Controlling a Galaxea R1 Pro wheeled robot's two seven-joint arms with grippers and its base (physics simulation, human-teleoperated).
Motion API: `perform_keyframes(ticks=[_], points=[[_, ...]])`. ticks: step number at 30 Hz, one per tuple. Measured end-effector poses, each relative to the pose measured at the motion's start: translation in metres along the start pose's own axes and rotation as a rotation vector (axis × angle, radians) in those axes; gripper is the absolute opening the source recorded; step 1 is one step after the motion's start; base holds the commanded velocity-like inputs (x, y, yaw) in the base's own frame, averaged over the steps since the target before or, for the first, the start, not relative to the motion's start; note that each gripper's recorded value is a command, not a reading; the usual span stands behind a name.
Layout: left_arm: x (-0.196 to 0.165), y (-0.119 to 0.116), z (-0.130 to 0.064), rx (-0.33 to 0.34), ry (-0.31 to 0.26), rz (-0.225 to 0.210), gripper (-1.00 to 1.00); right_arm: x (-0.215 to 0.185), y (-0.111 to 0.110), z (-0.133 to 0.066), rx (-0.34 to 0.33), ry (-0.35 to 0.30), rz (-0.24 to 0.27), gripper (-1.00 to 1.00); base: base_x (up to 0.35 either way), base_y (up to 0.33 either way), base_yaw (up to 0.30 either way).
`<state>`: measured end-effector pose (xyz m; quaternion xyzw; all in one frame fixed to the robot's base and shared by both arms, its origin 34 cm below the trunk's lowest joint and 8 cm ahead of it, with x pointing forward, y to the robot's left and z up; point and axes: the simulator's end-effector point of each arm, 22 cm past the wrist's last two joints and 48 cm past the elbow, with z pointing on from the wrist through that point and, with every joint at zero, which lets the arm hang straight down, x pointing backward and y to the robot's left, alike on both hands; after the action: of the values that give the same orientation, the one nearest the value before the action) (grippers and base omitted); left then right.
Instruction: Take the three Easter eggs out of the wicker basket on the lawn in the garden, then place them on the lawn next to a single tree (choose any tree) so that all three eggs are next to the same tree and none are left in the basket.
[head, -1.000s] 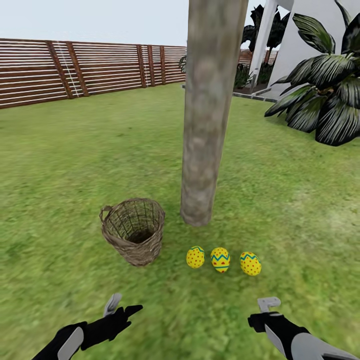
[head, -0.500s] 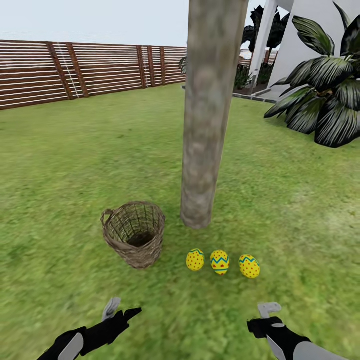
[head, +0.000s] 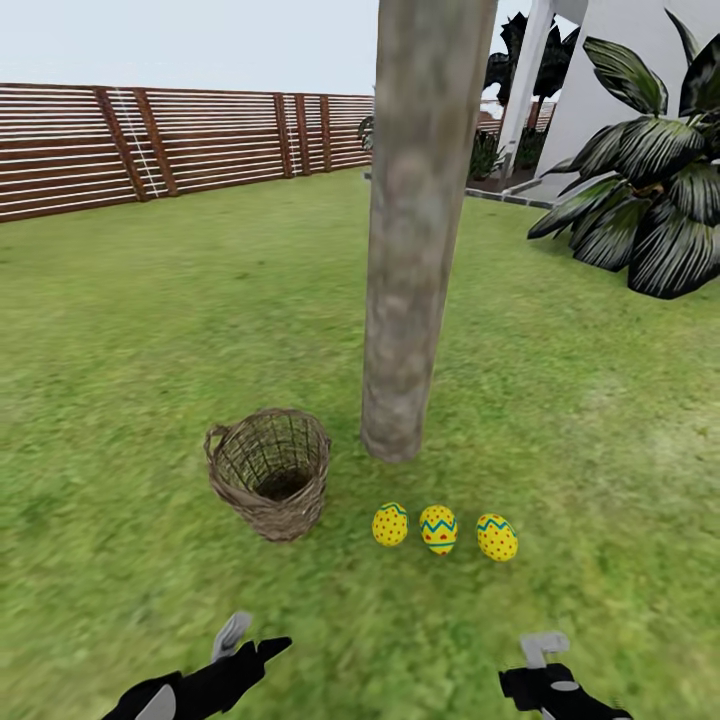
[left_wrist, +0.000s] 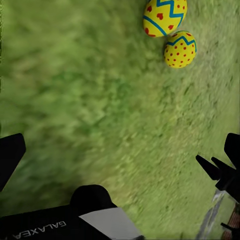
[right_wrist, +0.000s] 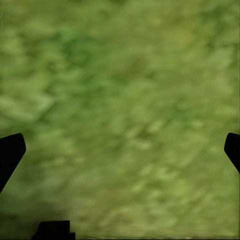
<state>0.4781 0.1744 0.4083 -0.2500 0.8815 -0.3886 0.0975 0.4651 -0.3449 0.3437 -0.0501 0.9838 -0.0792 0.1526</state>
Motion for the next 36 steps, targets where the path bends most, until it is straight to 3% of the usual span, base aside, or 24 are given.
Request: perform_keyframes(ticks=[6,17,24,36], points=[[0.000,0.007,-0.009,-0.033,-0.047,0.024,1.00,0.016,0.000,-0.012,-0.003,0.026,-0.003,1.00,0.000,0.000,0.000],[0.018,0.017,-0.028,-0.092,-0.032,-0.013,1.00,0.027,0.000,-0.033,-0.009,0.044,-0.007,1.00,0.000,0.000,0.000],[0.010,0.035,-0.042,-0.212,-0.079,0.018,1.00,0.031,-0.001,-0.046,-0.012,0.056,-0.007,1.00,0.000,0.000,0.000],[0.016,0.029,-0.059,-0.245,-0.069,0.010,1.00,0.028,-0.003,-0.067,-0.016,0.046,-0.008,1.00,0.000,0.000,0.000]])
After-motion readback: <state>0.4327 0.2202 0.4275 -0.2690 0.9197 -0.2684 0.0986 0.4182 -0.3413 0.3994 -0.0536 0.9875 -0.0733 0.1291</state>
